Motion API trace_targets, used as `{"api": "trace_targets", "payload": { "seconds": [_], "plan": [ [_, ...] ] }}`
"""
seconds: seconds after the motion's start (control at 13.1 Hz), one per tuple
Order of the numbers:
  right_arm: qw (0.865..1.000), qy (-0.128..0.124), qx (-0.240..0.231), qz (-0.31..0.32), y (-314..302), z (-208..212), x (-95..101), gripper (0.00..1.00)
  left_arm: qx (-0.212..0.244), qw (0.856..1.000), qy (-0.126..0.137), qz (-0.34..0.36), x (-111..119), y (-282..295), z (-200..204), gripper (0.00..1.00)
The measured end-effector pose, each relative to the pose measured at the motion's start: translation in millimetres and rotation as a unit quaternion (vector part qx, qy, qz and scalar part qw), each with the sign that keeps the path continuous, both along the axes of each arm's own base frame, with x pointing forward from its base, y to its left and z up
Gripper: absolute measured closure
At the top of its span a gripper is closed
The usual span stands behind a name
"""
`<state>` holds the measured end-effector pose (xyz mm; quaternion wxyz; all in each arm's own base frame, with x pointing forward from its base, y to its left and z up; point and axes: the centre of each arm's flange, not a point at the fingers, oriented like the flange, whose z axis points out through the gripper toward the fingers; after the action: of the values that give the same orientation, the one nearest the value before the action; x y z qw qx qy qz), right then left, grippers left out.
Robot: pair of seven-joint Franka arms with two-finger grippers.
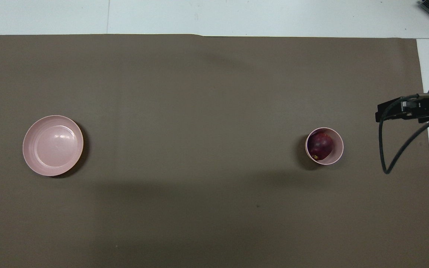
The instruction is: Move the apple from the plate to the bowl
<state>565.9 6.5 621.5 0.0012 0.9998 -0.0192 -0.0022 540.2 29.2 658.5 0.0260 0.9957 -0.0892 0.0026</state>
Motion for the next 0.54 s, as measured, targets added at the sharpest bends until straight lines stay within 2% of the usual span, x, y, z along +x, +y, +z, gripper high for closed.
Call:
{"api": "trace_targets", "payload": {
  "seconds": [0.54],
  "plan": [
    [1.0,0.001,0.0,0.003,3.1,-0.7,-0.1,0.0,-0.001,1.0,0.012,-0.011,-11.4,-12.2,-6.9,0.0]
  ]
}}
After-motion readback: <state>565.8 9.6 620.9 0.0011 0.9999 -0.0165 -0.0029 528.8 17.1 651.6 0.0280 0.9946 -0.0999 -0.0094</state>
